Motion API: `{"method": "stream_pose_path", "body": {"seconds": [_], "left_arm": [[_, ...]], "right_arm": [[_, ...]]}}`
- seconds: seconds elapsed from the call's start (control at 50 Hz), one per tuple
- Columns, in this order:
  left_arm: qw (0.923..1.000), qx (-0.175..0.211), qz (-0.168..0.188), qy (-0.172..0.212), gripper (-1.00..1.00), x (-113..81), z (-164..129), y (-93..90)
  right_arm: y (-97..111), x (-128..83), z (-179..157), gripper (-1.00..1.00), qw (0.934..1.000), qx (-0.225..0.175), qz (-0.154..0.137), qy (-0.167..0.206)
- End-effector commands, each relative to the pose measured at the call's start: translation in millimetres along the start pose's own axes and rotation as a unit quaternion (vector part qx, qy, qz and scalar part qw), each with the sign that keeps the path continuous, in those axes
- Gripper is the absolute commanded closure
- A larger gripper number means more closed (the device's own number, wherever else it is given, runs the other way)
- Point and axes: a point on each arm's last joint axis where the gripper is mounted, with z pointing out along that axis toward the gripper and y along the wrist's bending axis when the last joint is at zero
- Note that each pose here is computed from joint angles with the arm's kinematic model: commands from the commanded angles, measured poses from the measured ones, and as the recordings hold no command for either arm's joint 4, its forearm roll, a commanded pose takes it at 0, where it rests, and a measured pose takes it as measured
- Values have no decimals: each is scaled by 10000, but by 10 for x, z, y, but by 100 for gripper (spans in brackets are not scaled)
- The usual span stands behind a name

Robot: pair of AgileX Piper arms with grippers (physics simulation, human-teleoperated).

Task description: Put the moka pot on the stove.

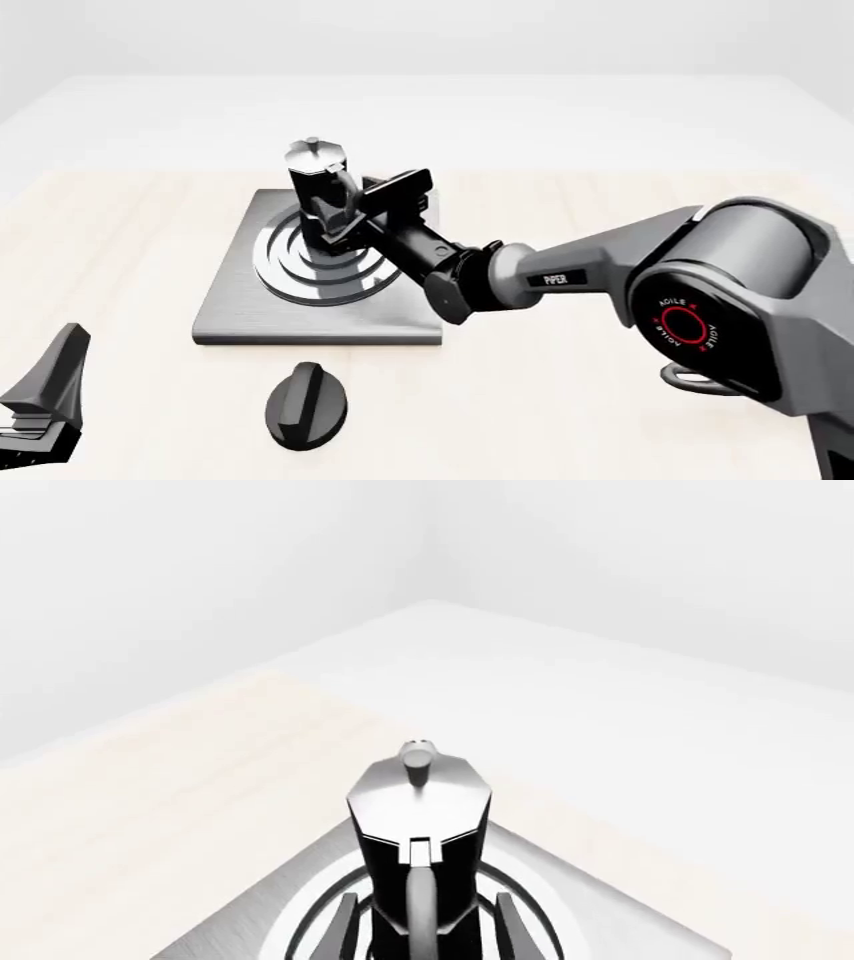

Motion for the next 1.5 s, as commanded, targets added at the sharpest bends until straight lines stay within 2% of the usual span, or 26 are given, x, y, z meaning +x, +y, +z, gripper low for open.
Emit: {"method": "stream_pose_path", "body": {"seconds": [0.02,0.62,1.5], "left_arm": [[10000,0,0,0,-100,0,0,0],[10000,0,0,0,-100,0,0,0],[10000,0,0,0,-100,0,0,0]], "right_arm": [[-15,24,15,-100,10000,20,41,43],[-19,-115,-109,-100,10000,29,-4,24],[40,-201,-422,-100,9999,-29,-41,89]]}}
